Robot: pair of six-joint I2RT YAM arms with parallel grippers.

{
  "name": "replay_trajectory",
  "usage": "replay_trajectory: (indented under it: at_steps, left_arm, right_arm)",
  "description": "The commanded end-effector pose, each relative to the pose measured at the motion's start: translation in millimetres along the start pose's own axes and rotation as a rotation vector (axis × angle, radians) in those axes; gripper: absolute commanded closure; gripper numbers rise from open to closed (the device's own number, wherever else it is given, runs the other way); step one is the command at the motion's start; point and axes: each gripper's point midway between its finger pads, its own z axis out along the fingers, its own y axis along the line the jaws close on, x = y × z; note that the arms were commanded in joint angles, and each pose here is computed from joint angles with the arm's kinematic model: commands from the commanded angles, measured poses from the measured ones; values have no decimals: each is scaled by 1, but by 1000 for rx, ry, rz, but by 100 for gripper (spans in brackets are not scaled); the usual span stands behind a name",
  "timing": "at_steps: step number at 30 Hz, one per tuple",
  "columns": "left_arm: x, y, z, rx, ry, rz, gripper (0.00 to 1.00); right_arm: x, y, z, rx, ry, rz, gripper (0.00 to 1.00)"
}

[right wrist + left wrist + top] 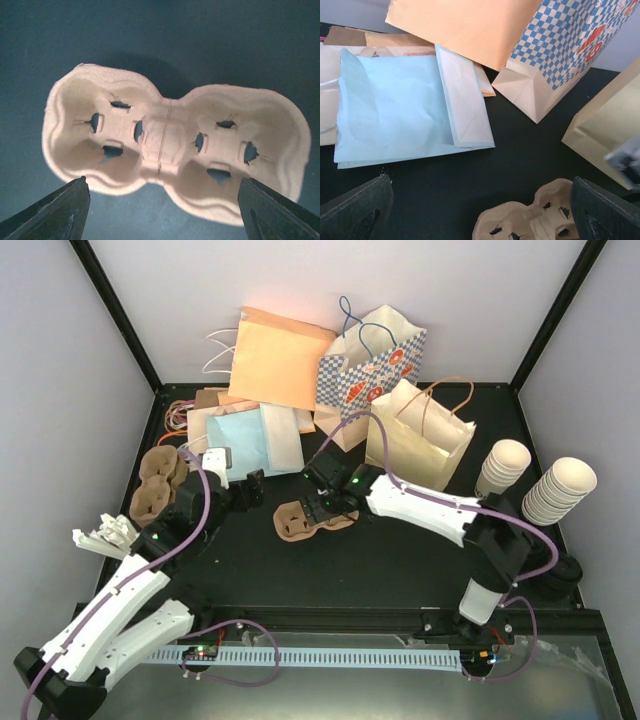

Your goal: Pack the takeout coffee

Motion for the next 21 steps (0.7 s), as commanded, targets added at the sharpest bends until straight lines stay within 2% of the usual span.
replay_trajectory:
  at_steps: [1, 14, 21]
  left_arm:
    - [-15, 3, -6, -14, -61, 1, 1]
    - [-21, 8, -17, -12, -120, 3, 1]
    - [-20, 8, -15, -13, -113, 9, 1]
  right_arm:
    - [-9, 9, 25, 35, -11, 15, 16]
    - [-1, 0, 74, 143, 40, 23, 17]
    - [2, -3, 87, 164, 55, 32, 27]
